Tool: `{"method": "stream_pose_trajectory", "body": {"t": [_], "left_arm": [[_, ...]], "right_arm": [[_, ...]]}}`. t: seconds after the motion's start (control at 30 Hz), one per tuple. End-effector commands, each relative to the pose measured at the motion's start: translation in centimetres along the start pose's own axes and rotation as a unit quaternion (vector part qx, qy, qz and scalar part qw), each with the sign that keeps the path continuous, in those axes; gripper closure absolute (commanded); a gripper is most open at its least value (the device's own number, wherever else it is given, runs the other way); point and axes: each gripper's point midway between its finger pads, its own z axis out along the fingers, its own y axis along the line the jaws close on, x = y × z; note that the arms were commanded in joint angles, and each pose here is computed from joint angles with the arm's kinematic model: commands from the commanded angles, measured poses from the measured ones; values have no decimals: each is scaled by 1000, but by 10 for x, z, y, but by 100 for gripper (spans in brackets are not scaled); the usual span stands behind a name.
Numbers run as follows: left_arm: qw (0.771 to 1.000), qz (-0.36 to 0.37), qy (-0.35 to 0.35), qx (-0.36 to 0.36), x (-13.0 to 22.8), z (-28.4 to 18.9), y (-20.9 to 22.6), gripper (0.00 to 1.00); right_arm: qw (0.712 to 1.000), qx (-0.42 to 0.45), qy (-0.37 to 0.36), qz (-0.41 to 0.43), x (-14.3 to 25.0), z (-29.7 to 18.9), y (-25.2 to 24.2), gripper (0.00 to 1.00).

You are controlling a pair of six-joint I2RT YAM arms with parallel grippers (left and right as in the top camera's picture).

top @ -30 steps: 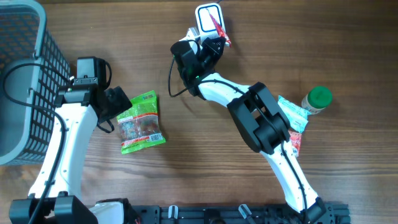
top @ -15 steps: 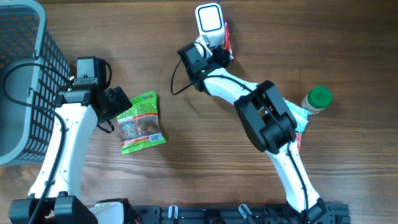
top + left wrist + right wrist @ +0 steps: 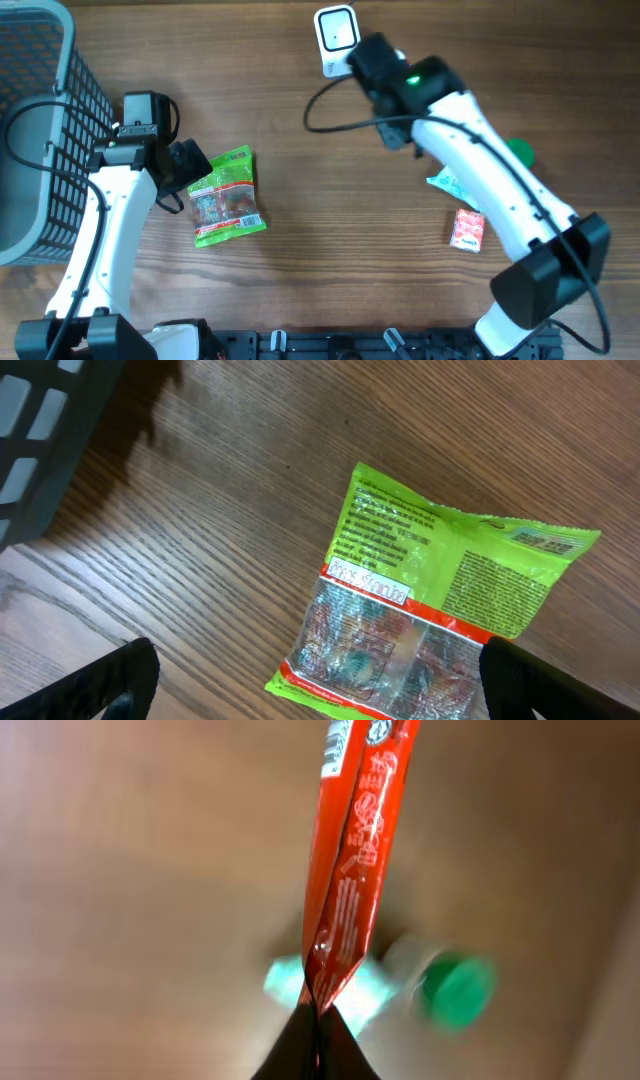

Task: Scan the item barcode
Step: 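Lower the red stick at right near the jar and release, then reach the right gripper to the green gummy bag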

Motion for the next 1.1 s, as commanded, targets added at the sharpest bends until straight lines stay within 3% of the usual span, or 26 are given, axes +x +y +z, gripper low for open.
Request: {"method": "stream_pose_trajectory", "body": {"t": [0.0, 0.17, 0.3, 0.33, 0.4, 0.47, 0.5, 0.53, 0.57, 0.67, 0.77, 0.87, 0.93, 1.07], "left_arm": [[1000, 0, -7, 4, -5, -4, -1, 0], [1000, 0, -7, 4, -5, -4, -1, 0], [1000, 0, -7, 4, -5, -4, -1, 0], [1000, 0, -7, 4, -5, -4, -1, 0], [1000, 0, -7, 4, -5, -4, -1, 0], [1000, 0, -7, 4, -5, -4, -1, 0], [1000, 0, -7, 4, -5, -4, -1, 0], [1000, 0, -7, 4, -5, -4, -1, 0], [1000, 0, -7, 4, -5, -4, -1, 0], [1000, 0, -7, 4, -5, -4, -1, 0], [1000, 0, -7, 4, -5, -4, -1, 0], [1000, 0, -7, 4, -5, -4, -1, 0], [1000, 0, -7, 4, -5, -4, -1, 0], [1000, 0, -7, 4, -5, -4, -1, 0]], "right_arm": [[986, -98, 111, 76, 43, 42, 21, 96], [962, -3, 209, 177, 108, 95, -19, 96], [957, 9, 228, 181, 129, 114, -21, 93], [957, 9, 229, 180, 131, 116, -20, 76], [956, 10, 231, 179, 134, 119, -19, 54], [959, 7, 222, 175, 129, 120, -19, 51], [962, 4, 212, 170, 123, 119, -20, 28], [965, 1, 205, 166, 117, 116, -22, 16], [965, -1, 201, 166, 113, 112, -24, 12], [968, -39, 184, 169, 92, 93, -19, 12], [956, -237, 125, 123, 45, 58, 42, 14], [906, -414, 32, 85, -4, 14, 110, 14], [888, -452, -8, 77, -25, -1, 138, 14], [895, -430, -77, 92, -56, -10, 192, 9]]}}
